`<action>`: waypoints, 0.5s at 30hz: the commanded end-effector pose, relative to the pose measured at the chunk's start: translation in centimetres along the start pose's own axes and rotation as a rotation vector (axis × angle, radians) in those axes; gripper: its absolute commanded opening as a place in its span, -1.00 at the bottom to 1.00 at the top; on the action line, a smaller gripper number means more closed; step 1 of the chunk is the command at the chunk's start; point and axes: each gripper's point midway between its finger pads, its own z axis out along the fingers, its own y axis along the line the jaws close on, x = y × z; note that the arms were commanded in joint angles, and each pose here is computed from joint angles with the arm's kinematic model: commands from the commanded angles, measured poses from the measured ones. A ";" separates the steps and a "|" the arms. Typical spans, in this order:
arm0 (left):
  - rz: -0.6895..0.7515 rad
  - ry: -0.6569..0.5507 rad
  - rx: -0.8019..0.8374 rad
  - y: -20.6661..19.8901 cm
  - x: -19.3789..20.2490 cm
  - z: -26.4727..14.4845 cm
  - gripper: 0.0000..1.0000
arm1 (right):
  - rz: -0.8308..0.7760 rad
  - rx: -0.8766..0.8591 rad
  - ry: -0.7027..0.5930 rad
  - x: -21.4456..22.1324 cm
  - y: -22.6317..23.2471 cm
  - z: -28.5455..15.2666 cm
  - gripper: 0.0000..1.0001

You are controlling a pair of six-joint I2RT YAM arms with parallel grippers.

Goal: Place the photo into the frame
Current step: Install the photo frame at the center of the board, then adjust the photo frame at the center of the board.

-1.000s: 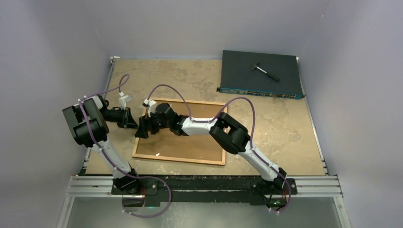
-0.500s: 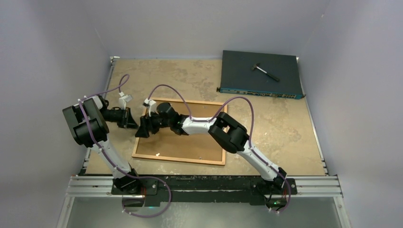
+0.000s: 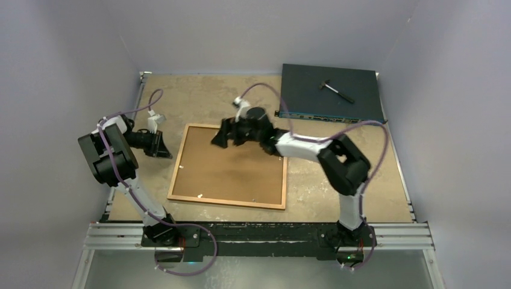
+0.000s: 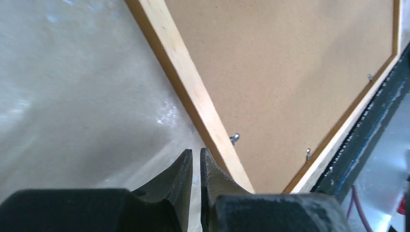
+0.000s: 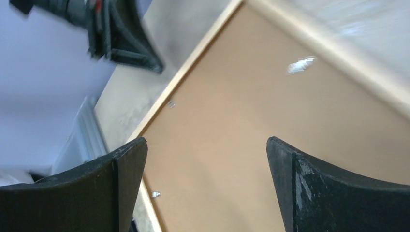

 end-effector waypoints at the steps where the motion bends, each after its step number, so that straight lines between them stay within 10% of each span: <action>1: 0.092 -0.026 -0.079 1.4 -2.7 -1.6 -0.81 | 0.059 0.341 -0.156 -4.1 -6.5 -9.0 0.95; 8: 0.119 -0.014 -0.164 3.5 -6.9 1.6 -0.62 | 0.227 0.693 -0.214 1.9 -14.3 -20.9 0.98; 15: 0.119 0.023 -0.178 4.1 -7.0 3.8 -0.56 | 0.290 0.697 -0.171 5.4 -15.5 -21.7 0.98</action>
